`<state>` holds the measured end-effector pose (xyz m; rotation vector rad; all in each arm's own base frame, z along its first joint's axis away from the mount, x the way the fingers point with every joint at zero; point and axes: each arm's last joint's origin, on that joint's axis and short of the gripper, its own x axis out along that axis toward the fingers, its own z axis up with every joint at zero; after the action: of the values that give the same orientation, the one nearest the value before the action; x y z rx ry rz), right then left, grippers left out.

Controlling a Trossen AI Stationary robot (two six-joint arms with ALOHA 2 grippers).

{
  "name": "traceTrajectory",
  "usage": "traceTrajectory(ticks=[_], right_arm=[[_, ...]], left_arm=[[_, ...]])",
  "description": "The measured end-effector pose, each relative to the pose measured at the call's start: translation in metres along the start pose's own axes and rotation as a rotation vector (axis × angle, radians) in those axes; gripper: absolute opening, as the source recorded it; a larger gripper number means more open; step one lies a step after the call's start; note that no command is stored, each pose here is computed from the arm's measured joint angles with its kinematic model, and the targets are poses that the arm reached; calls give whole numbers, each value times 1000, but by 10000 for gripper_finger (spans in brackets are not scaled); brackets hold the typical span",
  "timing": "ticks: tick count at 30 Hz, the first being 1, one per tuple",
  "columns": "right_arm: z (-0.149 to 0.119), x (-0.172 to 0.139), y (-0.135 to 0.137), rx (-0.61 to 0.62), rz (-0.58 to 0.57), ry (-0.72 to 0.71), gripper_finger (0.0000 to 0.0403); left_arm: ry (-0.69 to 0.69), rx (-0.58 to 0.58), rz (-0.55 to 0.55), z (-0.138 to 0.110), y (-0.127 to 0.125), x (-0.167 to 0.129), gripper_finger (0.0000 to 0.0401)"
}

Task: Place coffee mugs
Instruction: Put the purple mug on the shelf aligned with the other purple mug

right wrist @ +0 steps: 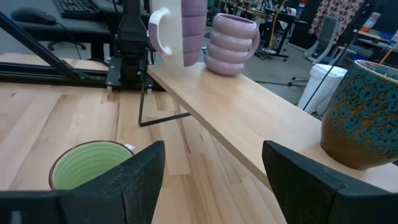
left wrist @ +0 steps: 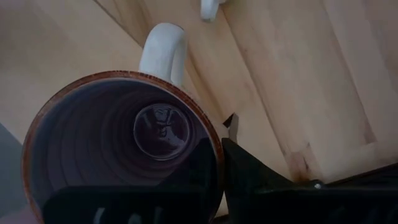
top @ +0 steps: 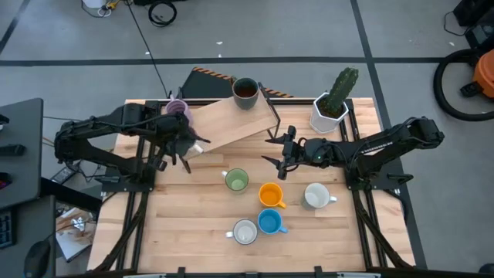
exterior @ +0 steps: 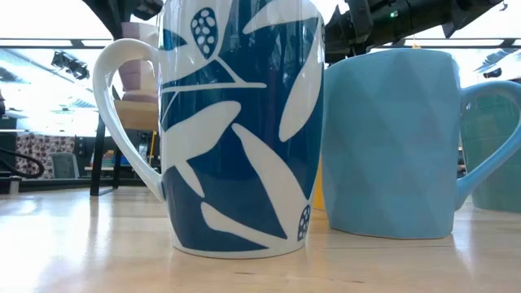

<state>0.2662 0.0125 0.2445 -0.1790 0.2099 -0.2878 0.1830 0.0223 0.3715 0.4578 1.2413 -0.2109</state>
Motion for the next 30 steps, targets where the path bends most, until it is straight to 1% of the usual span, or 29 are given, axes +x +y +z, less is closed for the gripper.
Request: traceTrajectory(ticks=[6, 10, 16, 20, 24, 30], right_arm=[[1, 0, 0, 3, 3, -8, 275], [1, 0, 1, 5, 35, -17, 275], [2, 0, 1, 7, 42, -21, 275], [2, 0, 1, 7, 42, -22, 275], [2, 0, 1, 7, 42, -21, 275], [2, 0, 1, 7, 42, -21, 275]], left_arm=[[-24, 2, -6, -1, 4, 0, 25], [-16, -14, -12, -2, 5, 1, 27], [27, -52, -49, 7, 10, 14, 28], [59, -51, -55, 11, 13, 22, 28], [69, -57, -49, 10, 16, 23, 28], [75, -110, -43, 9, 17, 23, 34]])
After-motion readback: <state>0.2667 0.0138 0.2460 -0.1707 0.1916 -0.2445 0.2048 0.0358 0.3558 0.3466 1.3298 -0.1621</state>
